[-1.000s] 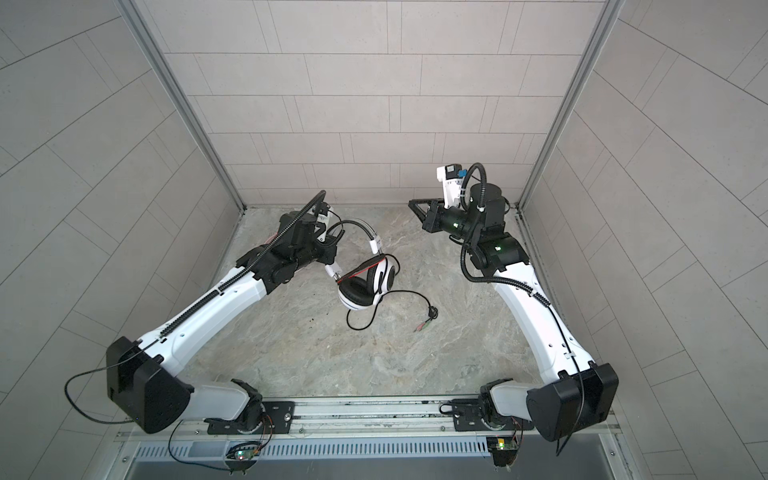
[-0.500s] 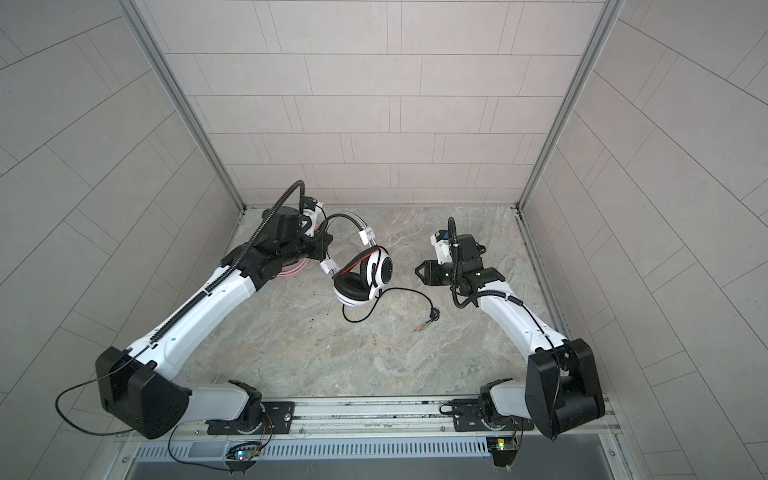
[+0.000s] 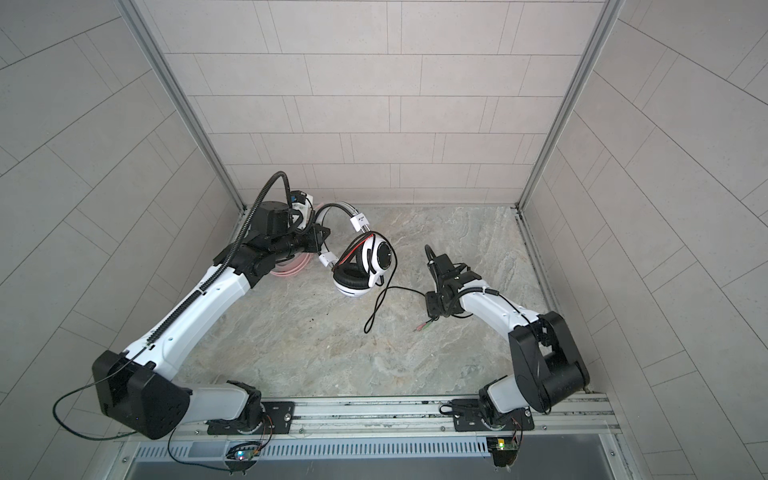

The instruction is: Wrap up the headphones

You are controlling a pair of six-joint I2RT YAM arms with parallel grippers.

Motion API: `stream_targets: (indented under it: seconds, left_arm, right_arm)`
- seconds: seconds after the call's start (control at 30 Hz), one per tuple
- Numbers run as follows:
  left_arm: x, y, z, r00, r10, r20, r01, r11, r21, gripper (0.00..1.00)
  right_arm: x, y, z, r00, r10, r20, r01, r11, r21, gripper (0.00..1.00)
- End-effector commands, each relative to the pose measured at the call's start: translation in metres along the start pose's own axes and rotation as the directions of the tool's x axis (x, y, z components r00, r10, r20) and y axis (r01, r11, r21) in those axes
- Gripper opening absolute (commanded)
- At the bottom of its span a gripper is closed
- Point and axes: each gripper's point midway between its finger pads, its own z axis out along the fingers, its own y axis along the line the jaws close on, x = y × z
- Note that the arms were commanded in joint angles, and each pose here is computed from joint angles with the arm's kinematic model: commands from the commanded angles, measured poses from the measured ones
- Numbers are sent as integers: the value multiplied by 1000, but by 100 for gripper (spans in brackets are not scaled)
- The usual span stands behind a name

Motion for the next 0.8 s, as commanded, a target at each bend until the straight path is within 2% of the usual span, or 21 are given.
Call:
stream_targets:
  seconds: [0.0,0.17,0.23,0.33,0.4,0.5,0.63,0.77]
  left_arm:
    - [-43,-27,-21,991,-29,129,16,995,100,0]
    - [-45,-28,-27,989,-33,142,19,995,99,0]
    - [-46,-27,-29,988,-33,149,19,996,91,0]
    - [-47,-24,-29,986,-44,158,31,996,85,0]
    - [-49,-22,-28,984,-65,166,50,995,90,0]
    - [-51,-17,-26,979,-104,173,91,992,84,0]
    - [-61,-2,-26,959,-178,221,172,984,47,0]
    - [-87,10,-28,902,-282,326,283,958,46,0]
  right_arm:
    - [6,0,10,999,-28,-43,31,997,74,60]
    - [8,-3,31,996,-46,-77,56,991,122,57]
    - [14,-4,38,994,-49,-98,61,990,130,52]
    - [13,-3,37,994,-57,-89,69,988,135,36]
    - [14,-1,37,993,-60,-103,73,990,122,22]
    - [14,5,33,994,-59,-97,68,994,89,8]
    - [7,15,16,995,-78,-56,80,996,45,3]
    - [1,39,-18,990,-138,3,138,990,-35,1]
